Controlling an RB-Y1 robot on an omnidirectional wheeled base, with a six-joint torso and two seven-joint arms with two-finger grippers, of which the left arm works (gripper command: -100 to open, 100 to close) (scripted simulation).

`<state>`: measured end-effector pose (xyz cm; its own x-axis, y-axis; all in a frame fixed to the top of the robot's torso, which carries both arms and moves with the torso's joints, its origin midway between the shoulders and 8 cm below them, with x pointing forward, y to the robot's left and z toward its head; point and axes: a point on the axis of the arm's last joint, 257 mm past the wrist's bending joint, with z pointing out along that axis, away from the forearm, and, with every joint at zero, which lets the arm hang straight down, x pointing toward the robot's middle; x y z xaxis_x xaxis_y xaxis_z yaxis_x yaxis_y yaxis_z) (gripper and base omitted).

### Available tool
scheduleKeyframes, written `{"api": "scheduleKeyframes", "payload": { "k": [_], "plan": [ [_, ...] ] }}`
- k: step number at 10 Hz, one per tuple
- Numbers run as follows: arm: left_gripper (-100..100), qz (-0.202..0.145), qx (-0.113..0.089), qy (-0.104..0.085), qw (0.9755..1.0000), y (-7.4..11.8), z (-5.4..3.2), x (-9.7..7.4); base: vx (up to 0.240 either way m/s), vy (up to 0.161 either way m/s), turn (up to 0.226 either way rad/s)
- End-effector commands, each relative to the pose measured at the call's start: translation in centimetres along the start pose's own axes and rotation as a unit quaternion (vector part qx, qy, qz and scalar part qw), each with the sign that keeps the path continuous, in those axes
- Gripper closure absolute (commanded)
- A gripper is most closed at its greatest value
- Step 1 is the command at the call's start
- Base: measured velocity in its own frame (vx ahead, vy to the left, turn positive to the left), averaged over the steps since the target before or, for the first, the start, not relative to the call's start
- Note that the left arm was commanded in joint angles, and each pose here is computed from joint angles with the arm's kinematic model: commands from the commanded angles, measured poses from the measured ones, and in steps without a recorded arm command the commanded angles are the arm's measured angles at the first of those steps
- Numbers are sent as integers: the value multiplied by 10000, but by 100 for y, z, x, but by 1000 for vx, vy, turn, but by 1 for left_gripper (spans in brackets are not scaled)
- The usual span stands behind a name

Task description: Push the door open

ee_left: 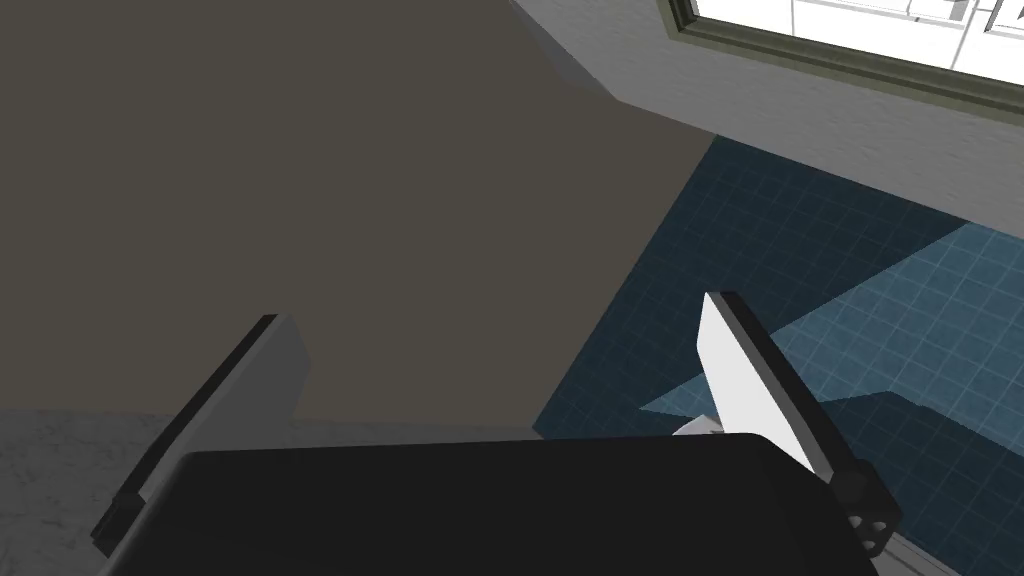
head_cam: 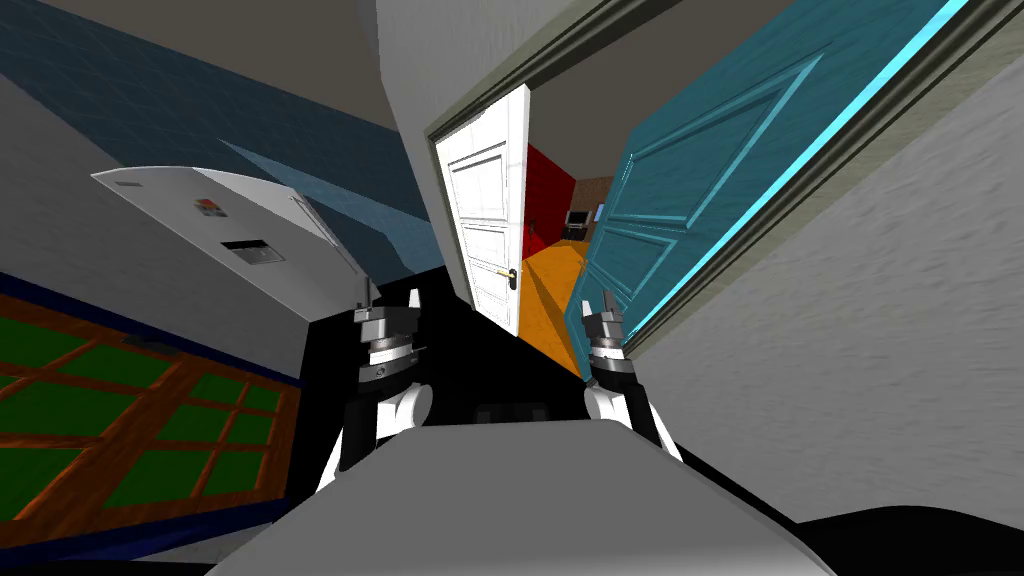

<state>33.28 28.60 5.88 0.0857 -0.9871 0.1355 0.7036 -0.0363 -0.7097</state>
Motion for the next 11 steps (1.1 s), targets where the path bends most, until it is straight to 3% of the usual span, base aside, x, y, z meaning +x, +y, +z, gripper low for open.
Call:
{"api": "scheduleKeyframes", "payload": {
  "k": [1,6,11],
  "plan": [
    [-100,26,-116,43,9999,154,-1,6,69,47,-151],
    [-100,99,-407,133,9990,546,-10,13,70,60,-106],
    [-100,213,-824,228,9961,1107,-28,8,75,81,-150]
  ]
}}
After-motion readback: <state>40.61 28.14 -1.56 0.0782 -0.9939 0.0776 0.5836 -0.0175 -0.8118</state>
